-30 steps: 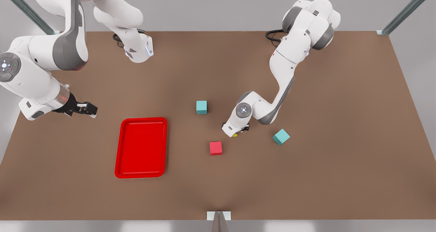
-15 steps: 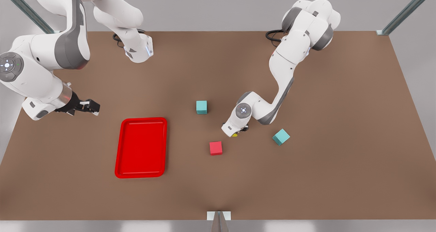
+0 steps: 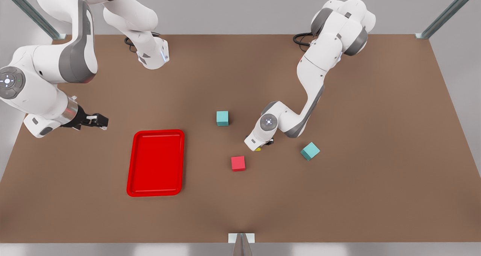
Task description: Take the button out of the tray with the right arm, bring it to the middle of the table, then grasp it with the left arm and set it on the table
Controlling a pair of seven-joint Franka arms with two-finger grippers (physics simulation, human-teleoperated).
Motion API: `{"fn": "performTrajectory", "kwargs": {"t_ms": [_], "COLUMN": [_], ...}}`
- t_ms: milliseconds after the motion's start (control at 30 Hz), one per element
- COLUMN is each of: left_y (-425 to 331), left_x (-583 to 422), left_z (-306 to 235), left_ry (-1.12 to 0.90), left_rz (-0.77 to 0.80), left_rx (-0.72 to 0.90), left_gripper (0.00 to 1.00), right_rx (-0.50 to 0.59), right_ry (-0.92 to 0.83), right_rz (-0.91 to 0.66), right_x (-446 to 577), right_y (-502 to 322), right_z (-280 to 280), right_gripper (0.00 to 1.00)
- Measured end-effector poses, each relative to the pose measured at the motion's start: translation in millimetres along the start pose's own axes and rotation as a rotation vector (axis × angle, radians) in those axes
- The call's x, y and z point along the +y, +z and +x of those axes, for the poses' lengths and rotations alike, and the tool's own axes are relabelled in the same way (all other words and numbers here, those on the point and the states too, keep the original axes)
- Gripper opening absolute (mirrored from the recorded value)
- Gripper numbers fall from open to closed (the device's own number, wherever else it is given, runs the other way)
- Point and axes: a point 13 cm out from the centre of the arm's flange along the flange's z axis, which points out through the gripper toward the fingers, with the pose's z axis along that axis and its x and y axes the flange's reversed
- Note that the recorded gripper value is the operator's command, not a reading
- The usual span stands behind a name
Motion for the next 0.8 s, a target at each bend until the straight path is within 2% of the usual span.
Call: {"fn": "performTrajectory", "kwargs": {"t_ms": [800], "left_y": [1.6], "left_x": [3.0], "left_z": [-3.8], "left_ry": [0.004], "left_rz": [-0.005], "left_rx": [0.0], "left_gripper": [0.49], "right_rx": [-0.046], "right_ry": [-0.018], "right_rz": [0.01], "right_x": [1.8], "right_y": [-3.1], "right_z": [-13.9], "right_gripper": [1.0]}}
